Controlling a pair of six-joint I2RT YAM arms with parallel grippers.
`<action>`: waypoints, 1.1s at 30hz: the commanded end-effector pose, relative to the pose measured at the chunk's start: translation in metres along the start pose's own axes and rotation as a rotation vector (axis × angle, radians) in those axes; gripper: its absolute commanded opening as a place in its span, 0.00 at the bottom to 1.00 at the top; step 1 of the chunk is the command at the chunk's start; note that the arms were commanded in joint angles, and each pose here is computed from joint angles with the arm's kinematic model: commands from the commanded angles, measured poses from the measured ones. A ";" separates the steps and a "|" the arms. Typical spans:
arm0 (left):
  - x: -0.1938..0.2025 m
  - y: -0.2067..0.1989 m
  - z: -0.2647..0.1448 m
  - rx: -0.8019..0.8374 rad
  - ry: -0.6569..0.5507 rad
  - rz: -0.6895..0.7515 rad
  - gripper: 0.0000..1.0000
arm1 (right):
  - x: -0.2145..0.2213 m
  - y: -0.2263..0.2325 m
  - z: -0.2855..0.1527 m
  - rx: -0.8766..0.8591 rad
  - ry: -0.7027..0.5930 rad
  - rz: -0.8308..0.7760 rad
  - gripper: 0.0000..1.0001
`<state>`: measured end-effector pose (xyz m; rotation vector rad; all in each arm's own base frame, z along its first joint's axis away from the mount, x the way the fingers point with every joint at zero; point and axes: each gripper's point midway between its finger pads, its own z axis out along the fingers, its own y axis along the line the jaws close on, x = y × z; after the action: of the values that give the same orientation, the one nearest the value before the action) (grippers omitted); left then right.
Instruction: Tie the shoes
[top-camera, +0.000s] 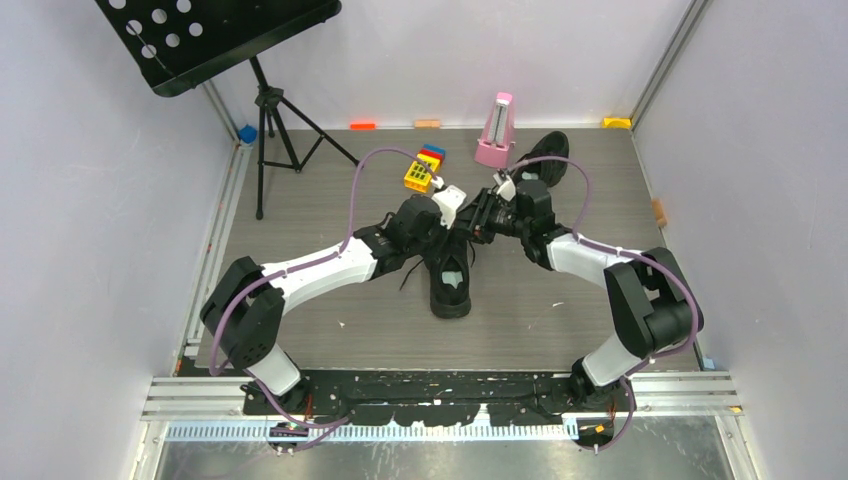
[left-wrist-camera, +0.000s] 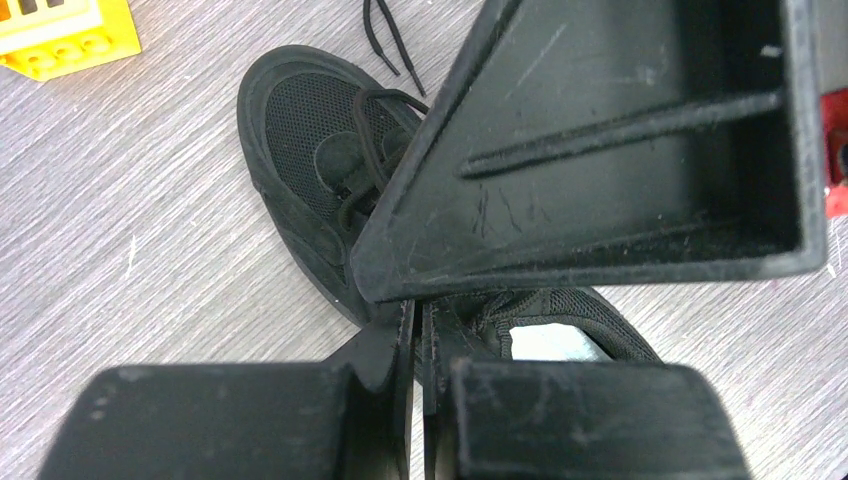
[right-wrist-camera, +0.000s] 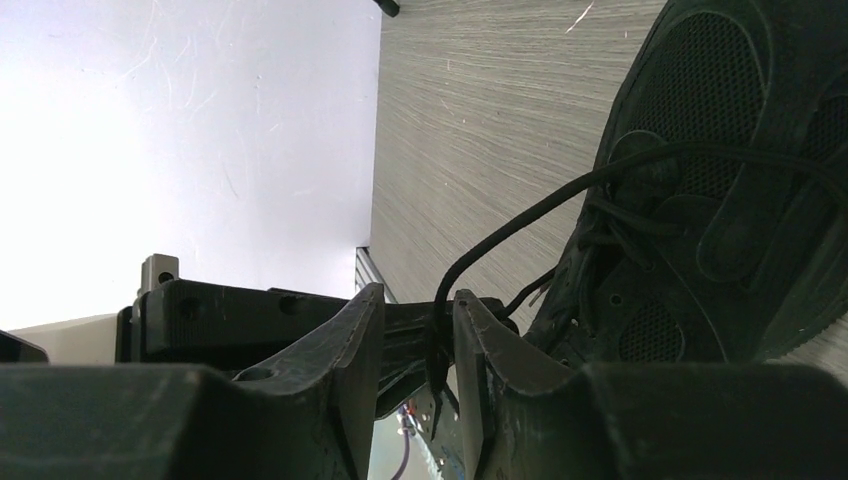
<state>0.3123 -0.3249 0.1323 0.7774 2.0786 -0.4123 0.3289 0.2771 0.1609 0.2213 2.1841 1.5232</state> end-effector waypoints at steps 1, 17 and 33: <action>-0.030 0.001 -0.006 -0.029 -0.087 -0.062 0.00 | 0.000 0.006 0.006 -0.023 -0.010 -0.038 0.36; -0.037 0.001 0.002 -0.060 -0.064 -0.168 0.00 | 0.000 -0.003 0.008 0.013 -0.027 -0.024 0.21; -0.024 0.020 -0.043 -0.078 0.018 -0.187 0.37 | -0.003 -0.001 0.005 0.040 -0.008 -0.109 0.00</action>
<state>0.3104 -0.3087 0.1315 0.6093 2.2255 -0.3759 0.3275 0.2754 0.1389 0.2200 2.2471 1.4203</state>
